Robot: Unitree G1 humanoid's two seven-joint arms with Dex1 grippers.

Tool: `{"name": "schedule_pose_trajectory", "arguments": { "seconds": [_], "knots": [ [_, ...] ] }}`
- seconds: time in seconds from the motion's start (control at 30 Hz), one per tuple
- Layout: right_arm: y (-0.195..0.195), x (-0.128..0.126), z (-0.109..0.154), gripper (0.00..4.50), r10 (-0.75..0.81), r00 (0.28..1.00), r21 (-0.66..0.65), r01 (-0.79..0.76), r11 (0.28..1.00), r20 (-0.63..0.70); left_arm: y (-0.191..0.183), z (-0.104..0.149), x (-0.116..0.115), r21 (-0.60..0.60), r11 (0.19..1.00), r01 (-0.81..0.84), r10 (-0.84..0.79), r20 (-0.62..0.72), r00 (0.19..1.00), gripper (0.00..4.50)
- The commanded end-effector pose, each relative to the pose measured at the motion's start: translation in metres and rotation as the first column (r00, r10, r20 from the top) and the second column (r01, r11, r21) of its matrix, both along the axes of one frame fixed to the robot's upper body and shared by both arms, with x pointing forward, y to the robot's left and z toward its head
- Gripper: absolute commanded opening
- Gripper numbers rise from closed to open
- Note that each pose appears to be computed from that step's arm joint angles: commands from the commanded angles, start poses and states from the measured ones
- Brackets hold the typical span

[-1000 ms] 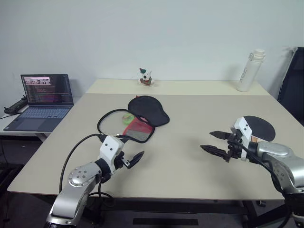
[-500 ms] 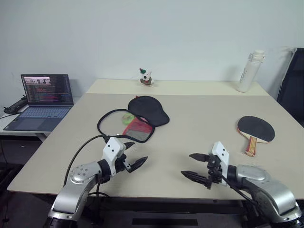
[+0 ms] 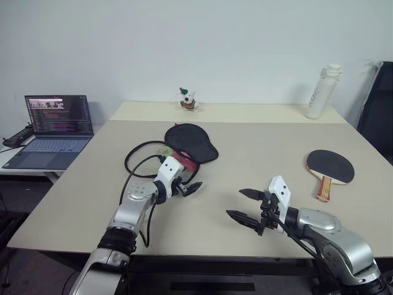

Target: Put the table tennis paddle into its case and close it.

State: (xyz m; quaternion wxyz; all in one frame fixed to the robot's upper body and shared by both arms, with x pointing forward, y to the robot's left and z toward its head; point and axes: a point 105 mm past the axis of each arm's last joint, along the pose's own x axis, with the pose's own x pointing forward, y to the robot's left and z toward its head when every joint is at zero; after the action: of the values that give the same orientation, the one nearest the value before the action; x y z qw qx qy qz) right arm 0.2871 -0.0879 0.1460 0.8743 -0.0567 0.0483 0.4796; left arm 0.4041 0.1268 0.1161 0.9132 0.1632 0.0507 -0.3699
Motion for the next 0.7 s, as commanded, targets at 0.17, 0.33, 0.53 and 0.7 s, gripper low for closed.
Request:
{"name": "schedule_pose_trajectory", "arguments": {
  "seconds": [0.17,0.33,0.53,0.7],
  "knots": [
    [-0.002,0.0,0.077,4.46,0.076,0.976,0.009,-0.079,0.997,0.205,0.011,-0.007,0.015,0.036,0.999,-0.008,0.011,-0.072,0.997,4.5],
    [-0.008,0.004,0.086,4.46,0.066,0.969,-0.013,-0.065,0.998,0.238,0.019,-0.019,0.015,0.047,0.999,-0.029,0.035,-0.137,0.99,4.5],
    [-0.008,0.004,0.085,4.46,0.049,0.969,-0.007,-0.049,0.999,0.244,0.017,-0.032,0.007,0.057,0.998,0.003,0.008,-0.191,0.982,4.5],
    [-0.011,0.007,0.088,4.5,0.036,0.966,-0.007,-0.035,0.999,0.256,0.022,-0.036,0.003,0.049,0.999,-0.009,0.019,-0.214,0.977,2.88]
  ]
}}
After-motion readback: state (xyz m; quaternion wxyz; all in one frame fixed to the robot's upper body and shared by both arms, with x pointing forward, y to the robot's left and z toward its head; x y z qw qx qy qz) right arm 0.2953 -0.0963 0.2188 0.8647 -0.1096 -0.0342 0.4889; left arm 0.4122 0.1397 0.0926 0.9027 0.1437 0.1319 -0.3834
